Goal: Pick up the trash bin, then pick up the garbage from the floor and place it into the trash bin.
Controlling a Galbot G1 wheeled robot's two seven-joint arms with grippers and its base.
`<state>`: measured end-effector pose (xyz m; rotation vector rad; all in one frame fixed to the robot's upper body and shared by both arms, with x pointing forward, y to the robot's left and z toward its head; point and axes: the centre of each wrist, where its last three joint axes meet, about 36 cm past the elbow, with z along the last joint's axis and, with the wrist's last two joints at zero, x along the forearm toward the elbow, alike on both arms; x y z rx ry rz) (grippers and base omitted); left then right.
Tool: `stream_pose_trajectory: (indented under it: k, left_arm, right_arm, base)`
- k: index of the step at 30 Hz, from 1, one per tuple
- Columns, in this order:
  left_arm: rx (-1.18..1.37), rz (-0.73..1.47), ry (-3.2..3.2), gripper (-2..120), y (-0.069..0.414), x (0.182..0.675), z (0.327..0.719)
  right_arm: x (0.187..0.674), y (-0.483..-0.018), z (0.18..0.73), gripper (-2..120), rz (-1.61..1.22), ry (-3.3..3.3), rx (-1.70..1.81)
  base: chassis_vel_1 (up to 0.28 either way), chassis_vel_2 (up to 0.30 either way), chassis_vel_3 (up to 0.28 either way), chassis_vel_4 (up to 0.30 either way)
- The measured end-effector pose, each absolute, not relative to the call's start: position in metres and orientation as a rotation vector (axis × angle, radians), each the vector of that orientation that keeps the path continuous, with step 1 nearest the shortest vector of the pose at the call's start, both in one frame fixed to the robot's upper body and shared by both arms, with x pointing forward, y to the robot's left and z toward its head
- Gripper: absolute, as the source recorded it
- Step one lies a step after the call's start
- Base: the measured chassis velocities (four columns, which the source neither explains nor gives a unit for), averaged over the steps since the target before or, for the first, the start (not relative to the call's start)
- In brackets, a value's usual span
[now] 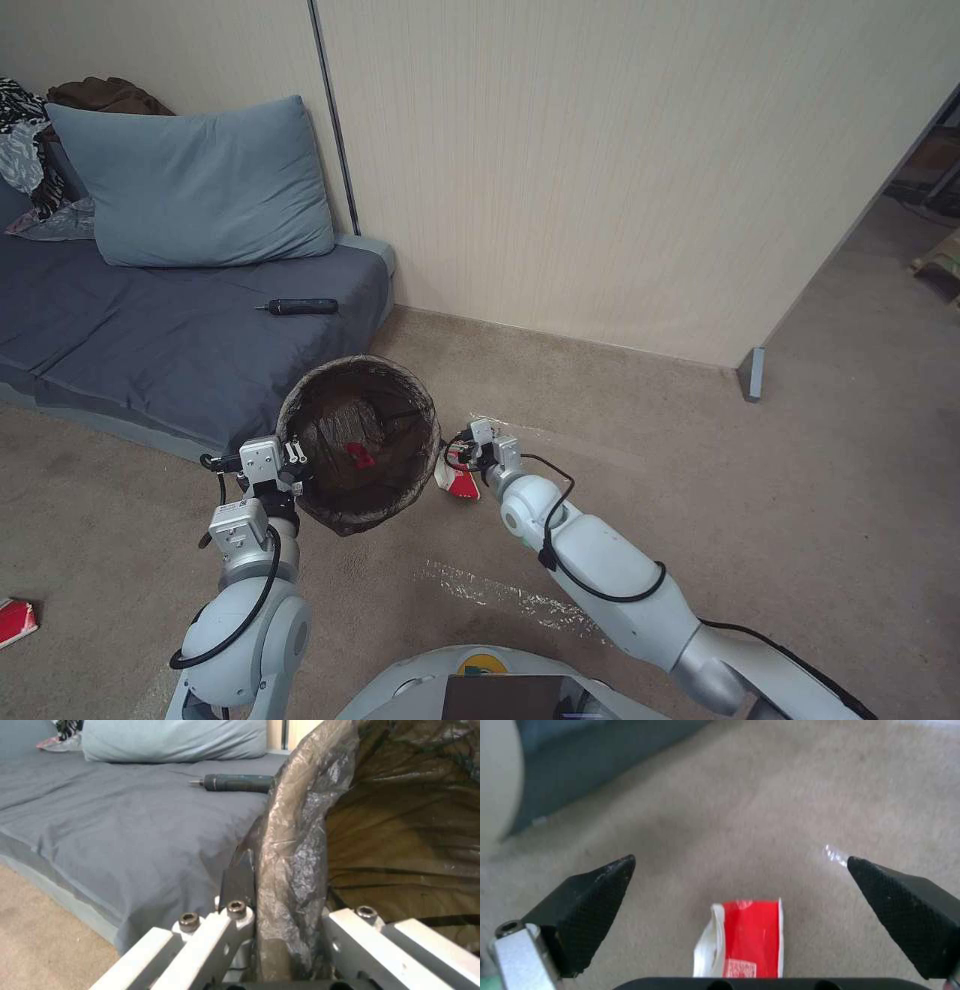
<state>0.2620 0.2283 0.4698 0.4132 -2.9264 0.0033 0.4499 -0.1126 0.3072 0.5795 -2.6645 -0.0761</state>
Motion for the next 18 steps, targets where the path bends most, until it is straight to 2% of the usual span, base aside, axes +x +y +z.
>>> stream_pose_trajectory:
  k: [3,18]
  left_arm:
    - [0.414,0.005,-2.930,3,0.228,0.263,0.470]
    - [0.401,-0.002,-2.922,3,0.221,0.261,0.468]
  right_arm:
    - [0.466,-0.091,0.288,100,-0.009,-2.602,0.611]
    - [0.470,-0.085,0.234,100,0.103,-2.531,0.606]
  base:
    - [0.000,0.000,0.000,0.000]
    - [0.000,0.000,0.000,0.000]
